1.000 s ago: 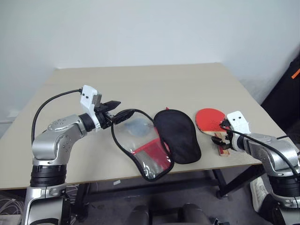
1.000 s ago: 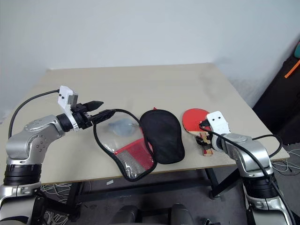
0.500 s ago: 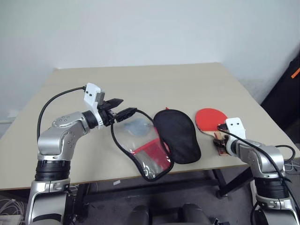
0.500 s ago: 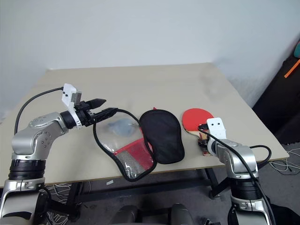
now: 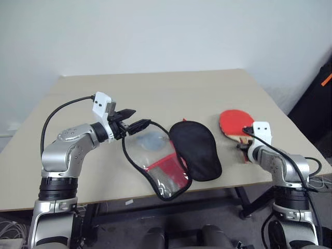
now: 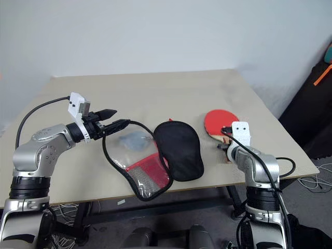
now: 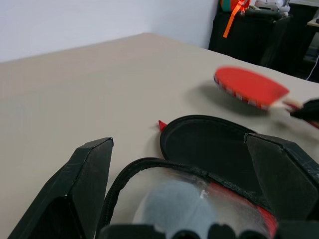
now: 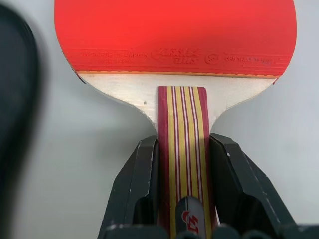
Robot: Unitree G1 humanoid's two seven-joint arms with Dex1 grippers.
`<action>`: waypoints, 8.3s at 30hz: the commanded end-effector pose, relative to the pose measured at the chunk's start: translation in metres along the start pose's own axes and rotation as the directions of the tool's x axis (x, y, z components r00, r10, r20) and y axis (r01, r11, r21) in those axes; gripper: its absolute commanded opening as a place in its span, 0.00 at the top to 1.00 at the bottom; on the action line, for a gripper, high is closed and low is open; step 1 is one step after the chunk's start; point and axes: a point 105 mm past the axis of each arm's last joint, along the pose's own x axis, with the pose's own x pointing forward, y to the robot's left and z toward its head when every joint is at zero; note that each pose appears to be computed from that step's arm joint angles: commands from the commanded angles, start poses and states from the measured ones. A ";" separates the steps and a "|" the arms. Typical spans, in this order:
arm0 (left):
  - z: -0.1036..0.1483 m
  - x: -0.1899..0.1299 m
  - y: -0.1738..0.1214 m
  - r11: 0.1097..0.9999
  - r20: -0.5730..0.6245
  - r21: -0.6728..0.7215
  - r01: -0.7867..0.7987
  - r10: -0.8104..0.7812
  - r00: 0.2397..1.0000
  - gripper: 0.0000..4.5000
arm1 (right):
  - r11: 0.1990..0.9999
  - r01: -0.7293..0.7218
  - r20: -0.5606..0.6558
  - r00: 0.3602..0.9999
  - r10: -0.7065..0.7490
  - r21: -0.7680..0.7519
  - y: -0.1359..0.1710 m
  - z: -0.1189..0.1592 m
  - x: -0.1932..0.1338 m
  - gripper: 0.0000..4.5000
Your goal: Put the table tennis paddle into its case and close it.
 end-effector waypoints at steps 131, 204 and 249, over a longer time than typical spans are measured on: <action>-0.116 0.058 -0.147 0.590 -0.160 -0.793 0.153 -0.444 0.882 0.01 | 0.921 -0.389 0.225 0.896 0.384 -0.019 0.050 0.081 -0.049 0.00; -0.124 -0.012 -0.163 0.738 -0.414 -0.657 0.152 -0.522 0.746 1.00 | 0.885 -0.466 0.201 0.866 0.458 -0.009 0.084 0.076 -0.044 0.00; -0.121 0.006 -0.184 0.759 -0.397 -0.612 0.221 -0.537 0.744 1.00 | 0.867 -0.497 0.200 0.848 0.490 -0.016 0.096 0.080 -0.041 0.00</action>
